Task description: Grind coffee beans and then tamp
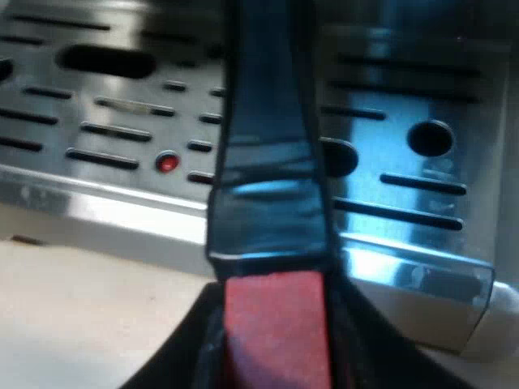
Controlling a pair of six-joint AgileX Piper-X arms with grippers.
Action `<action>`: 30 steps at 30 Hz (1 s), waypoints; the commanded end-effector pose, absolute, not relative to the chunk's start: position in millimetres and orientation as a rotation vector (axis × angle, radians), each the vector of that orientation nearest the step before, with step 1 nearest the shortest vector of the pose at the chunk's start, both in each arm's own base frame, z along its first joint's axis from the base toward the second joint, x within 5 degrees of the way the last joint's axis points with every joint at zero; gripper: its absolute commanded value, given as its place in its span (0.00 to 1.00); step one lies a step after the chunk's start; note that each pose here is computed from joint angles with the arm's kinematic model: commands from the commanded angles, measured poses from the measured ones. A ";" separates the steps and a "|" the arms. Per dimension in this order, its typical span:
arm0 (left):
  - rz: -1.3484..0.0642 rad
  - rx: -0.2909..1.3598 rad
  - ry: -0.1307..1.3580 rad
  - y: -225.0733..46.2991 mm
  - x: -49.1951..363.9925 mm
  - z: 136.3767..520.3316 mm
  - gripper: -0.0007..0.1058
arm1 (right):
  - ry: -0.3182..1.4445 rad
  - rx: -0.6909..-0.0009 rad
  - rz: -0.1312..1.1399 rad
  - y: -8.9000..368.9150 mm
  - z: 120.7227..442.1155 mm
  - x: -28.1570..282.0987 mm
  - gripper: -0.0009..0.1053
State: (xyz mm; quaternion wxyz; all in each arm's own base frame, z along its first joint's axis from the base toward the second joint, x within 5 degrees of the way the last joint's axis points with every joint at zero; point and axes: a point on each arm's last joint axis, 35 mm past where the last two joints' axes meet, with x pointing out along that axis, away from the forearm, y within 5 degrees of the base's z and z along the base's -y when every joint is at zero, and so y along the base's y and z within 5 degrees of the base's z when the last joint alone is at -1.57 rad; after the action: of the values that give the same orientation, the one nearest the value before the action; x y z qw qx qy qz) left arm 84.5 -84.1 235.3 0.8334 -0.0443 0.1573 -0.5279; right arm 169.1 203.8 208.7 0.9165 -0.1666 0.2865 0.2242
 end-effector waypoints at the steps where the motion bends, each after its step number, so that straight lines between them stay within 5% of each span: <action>1: -1.125 -0.104 0.323 -84.7 84.4 239.1 0.69 | 0.565 -0.319 0.562 210.6 215.2 169.7 0.01; 14: -1.125 -0.104 0.323 -84.7 84.4 239.1 0.69 | 0.561 -0.327 0.676 223.6 216.5 151.7 0.01; 21: -1.125 -0.104 0.323 -84.7 84.4 239.1 0.69 | 0.580 -0.263 0.644 227.8 218.1 140.1 0.01; 30: -1.125 -0.104 0.323 -84.7 84.4 239.1 0.69 | 0.552 -0.296 0.567 234.1 217.0 119.5 0.01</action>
State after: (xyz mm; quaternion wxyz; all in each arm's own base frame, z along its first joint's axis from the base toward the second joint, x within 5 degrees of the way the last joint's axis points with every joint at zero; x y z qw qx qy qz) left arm 84.4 -84.0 235.1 0.8333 -0.0442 0.1585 -0.5278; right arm 124.9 224.8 205.3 0.9180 -0.1521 0.2877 0.2268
